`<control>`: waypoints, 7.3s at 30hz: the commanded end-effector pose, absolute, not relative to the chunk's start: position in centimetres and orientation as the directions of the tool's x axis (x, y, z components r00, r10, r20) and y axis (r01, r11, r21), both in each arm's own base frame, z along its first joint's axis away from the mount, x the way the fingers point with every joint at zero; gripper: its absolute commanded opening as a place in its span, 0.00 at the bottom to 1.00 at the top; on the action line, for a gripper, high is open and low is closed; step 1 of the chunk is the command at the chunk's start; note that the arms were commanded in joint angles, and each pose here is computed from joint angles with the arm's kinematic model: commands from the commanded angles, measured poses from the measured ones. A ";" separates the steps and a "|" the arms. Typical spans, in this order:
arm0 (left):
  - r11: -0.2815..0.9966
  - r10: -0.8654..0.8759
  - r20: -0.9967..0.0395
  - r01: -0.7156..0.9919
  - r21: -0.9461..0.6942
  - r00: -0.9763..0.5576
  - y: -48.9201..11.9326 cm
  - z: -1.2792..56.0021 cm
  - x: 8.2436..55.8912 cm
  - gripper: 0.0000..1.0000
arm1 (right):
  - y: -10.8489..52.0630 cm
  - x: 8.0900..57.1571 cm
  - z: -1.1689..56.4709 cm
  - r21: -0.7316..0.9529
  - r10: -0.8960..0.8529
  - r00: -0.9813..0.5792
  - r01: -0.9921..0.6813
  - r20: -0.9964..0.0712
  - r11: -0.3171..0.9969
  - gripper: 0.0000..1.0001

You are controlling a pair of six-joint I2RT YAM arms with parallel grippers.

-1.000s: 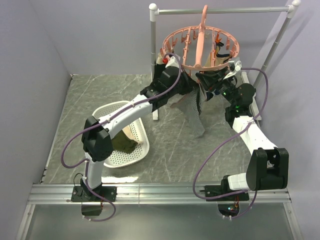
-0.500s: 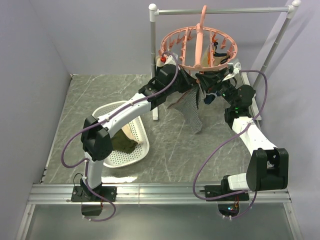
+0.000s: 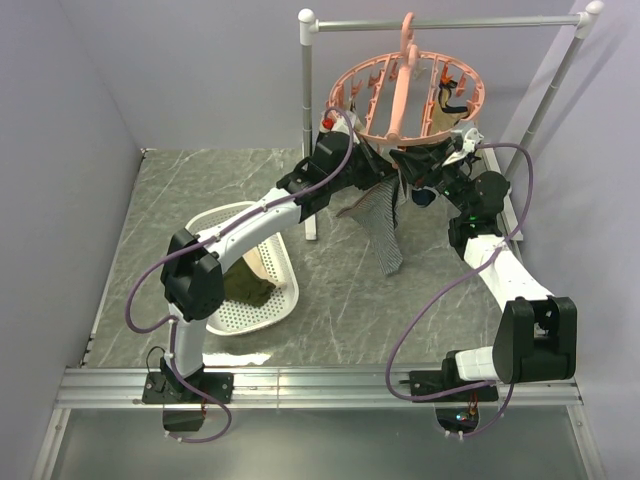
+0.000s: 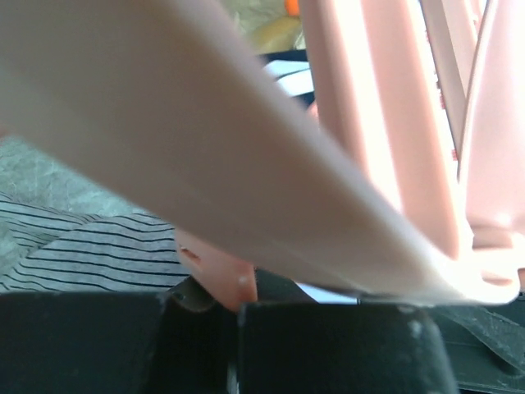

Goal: Clip the underwear to the hanger

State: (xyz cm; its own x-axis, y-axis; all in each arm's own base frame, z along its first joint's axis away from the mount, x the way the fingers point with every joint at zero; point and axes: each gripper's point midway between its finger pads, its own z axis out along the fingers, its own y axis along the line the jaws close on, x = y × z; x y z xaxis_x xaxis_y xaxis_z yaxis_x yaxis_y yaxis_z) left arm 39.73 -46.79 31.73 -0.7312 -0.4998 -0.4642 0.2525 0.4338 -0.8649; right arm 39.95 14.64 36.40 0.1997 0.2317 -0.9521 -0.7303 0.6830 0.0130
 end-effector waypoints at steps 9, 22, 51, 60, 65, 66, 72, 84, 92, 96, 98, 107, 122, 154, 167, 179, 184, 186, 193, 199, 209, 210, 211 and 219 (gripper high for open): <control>0.335 -0.533 -0.436 0.293 -0.896 -0.725 -47.1 36.0 39.4 0.00 | 15.4 38.0 39.1 -0.072 0.236 0.292 -0.756 -0.927 0.650 0.00; 0.302 -0.527 -0.455 0.342 -0.890 -0.718 -45.9 37.3 38.4 0.00 | 14.6 38.8 39.4 -0.127 0.180 0.349 -0.698 -0.920 0.705 0.00; 0.155 -0.483 -0.624 0.641 -0.752 -0.614 -44.2 39.4 35.6 0.00 | 15.2 38.1 39.1 -0.084 0.213 0.281 -0.764 -0.936 0.640 0.00; 0.095 -0.472 -0.652 0.701 -0.706 -0.593 -43.2 39.6 35.2 0.00 | 15.1 38.1 38.8 -0.066 0.222 0.255 -0.783 -0.941 0.619 0.00; 0.079 -0.459 -0.674 0.729 -0.680 -0.579 -43.2 40.1 35.2 0.00 | 15.2 37.8 38.7 -0.058 0.227 0.240 -0.797 -0.944 0.601 0.00; 0.074 -0.456 -0.675 0.732 -0.677 -0.579 -43.3 40.1 35.1 0.00 | 15.2 37.8 38.8 -0.056 0.230 0.238 -0.799 -0.944 0.598 0.00; 0.051 -0.456 -0.672 0.737 -0.675 -0.584 -43.5 40.4 35.2 0.00 | 15.3 38.0 38.8 -0.039 0.231 0.215 -0.806 -0.949 0.591 0.22; 0.039 -0.455 -0.669 0.737 -0.674 -0.588 -43.7 40.6 35.2 0.00 | 14.7 38.0 39.4 -0.026 0.239 0.214 -0.794 -0.947 0.608 0.48; 0.046 -0.445 -0.672 0.734 -0.678 -0.593 -43.9 40.4 35.4 0.00 | 14.2 37.4 40.1 -0.006 0.252 0.207 -0.783 -0.946 0.622 0.67; 0.051 -0.436 -0.671 0.727 -0.684 -0.600 -44.0 40.0 35.5 0.00 | 14.2 36.8 40.5 0.007 0.251 0.192 -0.780 -0.949 0.626 0.71; 0.068 -0.428 -0.670 0.717 -0.693 -0.607 -44.1 39.5 35.7 0.00 | 13.0 37.0 40.4 0.031 0.245 0.174 -0.753 -0.954 0.657 0.71; 0.203 -0.397 -0.722 0.713 -0.672 -0.567 -43.8 36.9 36.1 0.25 | 10.0 38.0 39.5 0.048 0.189 0.151 -0.643 -0.970 0.764 0.70; 0.375 -0.352 -0.829 0.746 -0.551 -0.435 -38.3 35.5 33.1 0.67 | 7.6 41.4 38.1 0.028 0.138 0.168 -0.534 -0.976 0.845 0.69; 0.534 -0.386 -0.919 0.791 -0.297 -0.085 -31.4 37.8 43.9 0.61 | 3.0 48.0 39.4 -0.020 0.084 0.237 -0.409 -0.968 0.912 0.70; 0.524 -0.431 -0.893 0.770 -0.363 -0.128 -34.5 38.1 46.1 0.50 | 3.8 44.6 41.9 -0.042 0.098 0.278 -0.457 -0.955 0.888 0.69; 0.538 -0.433 -0.884 0.737 -0.409 -0.174 -35.1 37.6 46.6 0.01 | 7.0 38.0 46.0 -0.074 0.148 0.324 -0.582 -0.934 0.810 0.64; 0.525 -0.436 -0.879 0.740 -0.421 -0.191 -35.3 38.0 46.2 0.00 | 8.2 36.7 46.6 -0.058 0.175 0.290 -0.647 -0.941 0.760 0.55; 0.523 -0.428 -0.881 0.740 -0.424 -0.202 -35.6 38.0 46.0 0.00 | 9.1 35.7 46.6 -0.033 0.203 0.259 -0.689 -0.944 0.724 0.52; 0.522 -0.416 -0.872 0.717 -0.462 -0.258 -36.4 38.0 45.0 0.00 | 13.5 34.3 44.6 -0.044 0.191 0.217 -0.763 -0.957 0.645 0.45; 0.485 -0.421 -0.852 0.717 -0.501 -0.311 -37.1 38.7 43.4 0.00 | 17.1 35.2 42.0 -0.054 0.172 0.196 -0.796 -0.965 0.603 0.44; 0.362 -0.439 -0.813 0.752 -0.551 -0.383 -37.9 40.8 41.0 0.00 | 18.8 38.2 38.5 -0.059 0.158 0.193 -0.793 -0.968 0.607 0.40; 0.357 -0.439 -0.812 0.754 -0.551 -0.385 -37.9 40.9 41.0 0.00 | 18.8 38.3 38.4 -0.058 0.160 0.191 -0.796 -0.968 0.603 0.40; 0.348 -0.439 -0.809 0.756 -0.554 -0.390 -38.0 41.0 40.8 0.00 | 19.0 38.4 38.3 -0.055 0.163 0.189 -0.799 -0.968 0.598 0.40; 0.329 -0.431 -0.804 0.759 -0.562 -0.409 -38.4 41.0 40.8 0.00 | 20.5 37.5 37.4 -0.123 0.130 0.235 -0.818 -0.963 0.563 0.42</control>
State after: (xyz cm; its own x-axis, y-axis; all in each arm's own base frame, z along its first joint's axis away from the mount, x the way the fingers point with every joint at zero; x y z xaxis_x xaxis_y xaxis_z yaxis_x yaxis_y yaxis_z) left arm 42.86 -38.09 35.93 -0.4543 -0.4060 -0.7929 0.6797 0.4174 -0.6032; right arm 38.24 19.83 35.88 0.1232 0.1480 -0.9813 -0.8222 0.5690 -0.0174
